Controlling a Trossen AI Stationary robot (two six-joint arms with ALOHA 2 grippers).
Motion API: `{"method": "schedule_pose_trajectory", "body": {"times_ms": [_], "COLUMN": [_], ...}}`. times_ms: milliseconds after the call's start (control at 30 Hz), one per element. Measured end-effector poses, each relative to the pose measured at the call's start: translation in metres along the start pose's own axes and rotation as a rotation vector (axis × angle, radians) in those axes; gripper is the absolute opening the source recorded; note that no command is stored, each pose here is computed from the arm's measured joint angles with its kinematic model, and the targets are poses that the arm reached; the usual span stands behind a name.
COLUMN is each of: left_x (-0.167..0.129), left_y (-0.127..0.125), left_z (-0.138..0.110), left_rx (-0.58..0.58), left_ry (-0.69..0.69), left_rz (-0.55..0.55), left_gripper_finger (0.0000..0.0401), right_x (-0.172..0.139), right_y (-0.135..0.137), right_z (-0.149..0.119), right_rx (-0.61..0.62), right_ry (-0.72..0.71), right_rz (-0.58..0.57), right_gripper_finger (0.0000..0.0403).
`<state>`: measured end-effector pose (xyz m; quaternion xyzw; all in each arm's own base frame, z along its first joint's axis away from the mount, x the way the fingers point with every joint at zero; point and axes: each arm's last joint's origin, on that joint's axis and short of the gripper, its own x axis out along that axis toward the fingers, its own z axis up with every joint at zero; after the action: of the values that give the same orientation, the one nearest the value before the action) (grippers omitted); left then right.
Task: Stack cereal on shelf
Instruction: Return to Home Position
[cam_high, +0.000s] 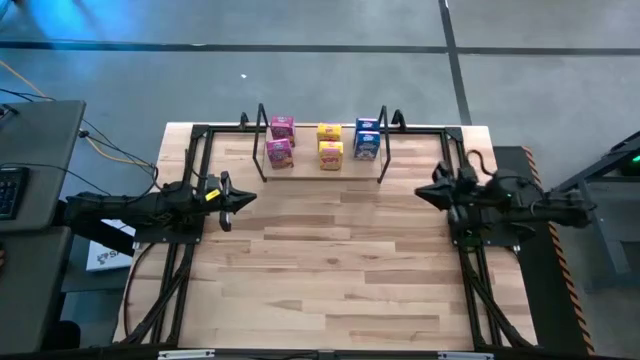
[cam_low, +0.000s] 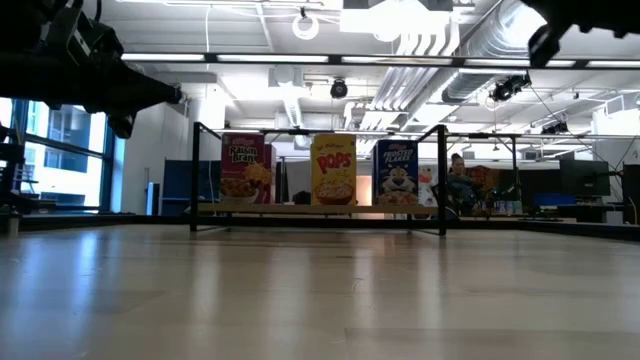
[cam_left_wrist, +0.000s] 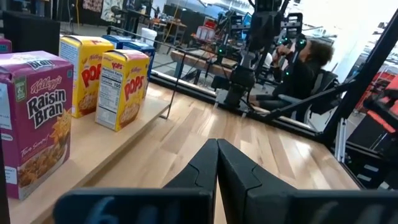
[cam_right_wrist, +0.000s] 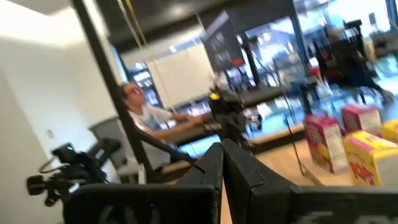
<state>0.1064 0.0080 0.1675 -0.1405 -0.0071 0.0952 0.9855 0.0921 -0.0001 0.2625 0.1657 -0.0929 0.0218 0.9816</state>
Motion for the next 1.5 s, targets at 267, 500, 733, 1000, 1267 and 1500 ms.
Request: {"method": "schedule_pose_trajectory", "body": {"times_ms": [267,500,733,1000,1267,1500], "left_x": [0.0,0.001,0.001,0.001,0.001,0.001], "left_y": [0.0,0.001,0.001,0.001,0.001,0.001], "left_z": [0.0,-0.002,-0.002,-0.002,-0.002,-0.002], "left_rx": [0.0,0.004,0.004,0.004,0.004,0.004], "left_ry": [0.002,0.025,0.026,0.026,0.026,0.026], "left_rz": [0.002,0.019,0.019,0.019,0.019,0.019], "left_gripper_finger": [0.0002,0.0002,0.0001,0.0002,0.0003,0.0003], "right_x": [-0.017,-0.02,-0.019,-0.013,-0.011,-0.013], "right_y": [-0.004,-0.009,-0.011,-0.025,-0.027,-0.029], "right_z": [-0.018,-0.027,-0.032,-0.063,-0.075,-0.088], "right_rx": [-0.12,-0.172,-0.14,-0.159,-0.217,-0.226], "right_ry": [-0.07,0.018,0.066,0.006,0.018,0.165], "right_rz": [0.076,0.011,-0.017,-0.103,-0.025,0.017], "right_gripper_finger": [0.0,0.0,0.0,0.0,0.0,0.0]}}
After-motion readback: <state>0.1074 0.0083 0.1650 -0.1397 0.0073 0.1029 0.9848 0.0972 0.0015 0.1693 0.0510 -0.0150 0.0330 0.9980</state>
